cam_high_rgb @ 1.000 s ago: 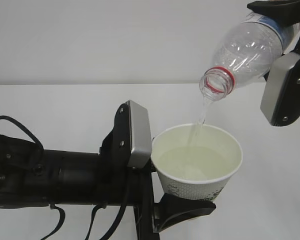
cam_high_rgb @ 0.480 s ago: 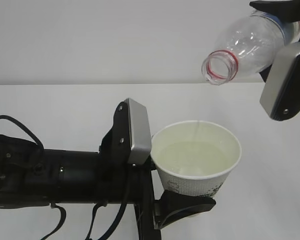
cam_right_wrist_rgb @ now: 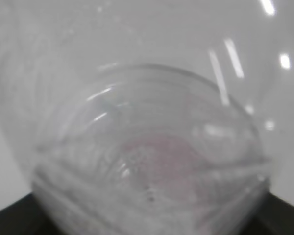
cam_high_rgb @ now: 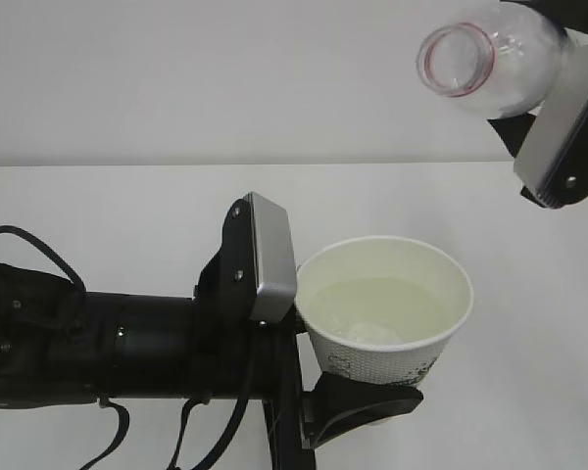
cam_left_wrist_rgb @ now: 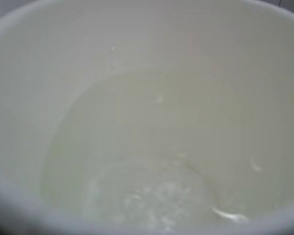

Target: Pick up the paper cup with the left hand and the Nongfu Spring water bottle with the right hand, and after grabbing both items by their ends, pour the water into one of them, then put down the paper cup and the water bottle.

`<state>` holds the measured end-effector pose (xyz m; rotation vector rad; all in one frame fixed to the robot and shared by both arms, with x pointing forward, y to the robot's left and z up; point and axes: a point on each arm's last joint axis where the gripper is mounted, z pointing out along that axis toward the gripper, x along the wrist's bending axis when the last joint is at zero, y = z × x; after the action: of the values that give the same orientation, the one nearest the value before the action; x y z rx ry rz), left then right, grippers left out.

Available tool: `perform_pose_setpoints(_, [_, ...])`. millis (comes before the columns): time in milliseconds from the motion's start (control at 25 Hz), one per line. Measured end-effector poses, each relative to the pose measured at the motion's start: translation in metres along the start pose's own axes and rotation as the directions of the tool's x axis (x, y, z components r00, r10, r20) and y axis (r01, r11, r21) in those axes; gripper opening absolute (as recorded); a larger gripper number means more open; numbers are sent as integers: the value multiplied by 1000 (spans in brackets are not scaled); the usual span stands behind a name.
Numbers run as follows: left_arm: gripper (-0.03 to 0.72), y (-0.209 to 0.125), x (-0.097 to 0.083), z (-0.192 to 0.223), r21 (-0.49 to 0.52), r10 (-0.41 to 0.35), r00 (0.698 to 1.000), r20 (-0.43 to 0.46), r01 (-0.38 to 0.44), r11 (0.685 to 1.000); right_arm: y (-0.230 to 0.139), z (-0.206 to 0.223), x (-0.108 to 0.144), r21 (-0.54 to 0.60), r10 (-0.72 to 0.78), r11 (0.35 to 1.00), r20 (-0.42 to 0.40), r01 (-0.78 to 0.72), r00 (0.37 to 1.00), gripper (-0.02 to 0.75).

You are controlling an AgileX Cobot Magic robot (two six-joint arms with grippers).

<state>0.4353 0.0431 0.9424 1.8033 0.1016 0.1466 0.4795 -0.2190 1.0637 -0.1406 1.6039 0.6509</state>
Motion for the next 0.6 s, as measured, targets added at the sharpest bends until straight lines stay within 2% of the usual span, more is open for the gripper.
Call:
perform_pose_setpoints(360, [510, 0, 0, 0, 0, 0, 1000, 0, 0, 1000, 0, 0, 0, 1, 205, 979, 2, -205, 979, 504])
perform_pose_setpoints(600, [510, -1, 0, 0, 7, 0, 1000, -3, 0, 1000, 0, 0, 0, 1, 414, 910, 2, -414, 910, 504])
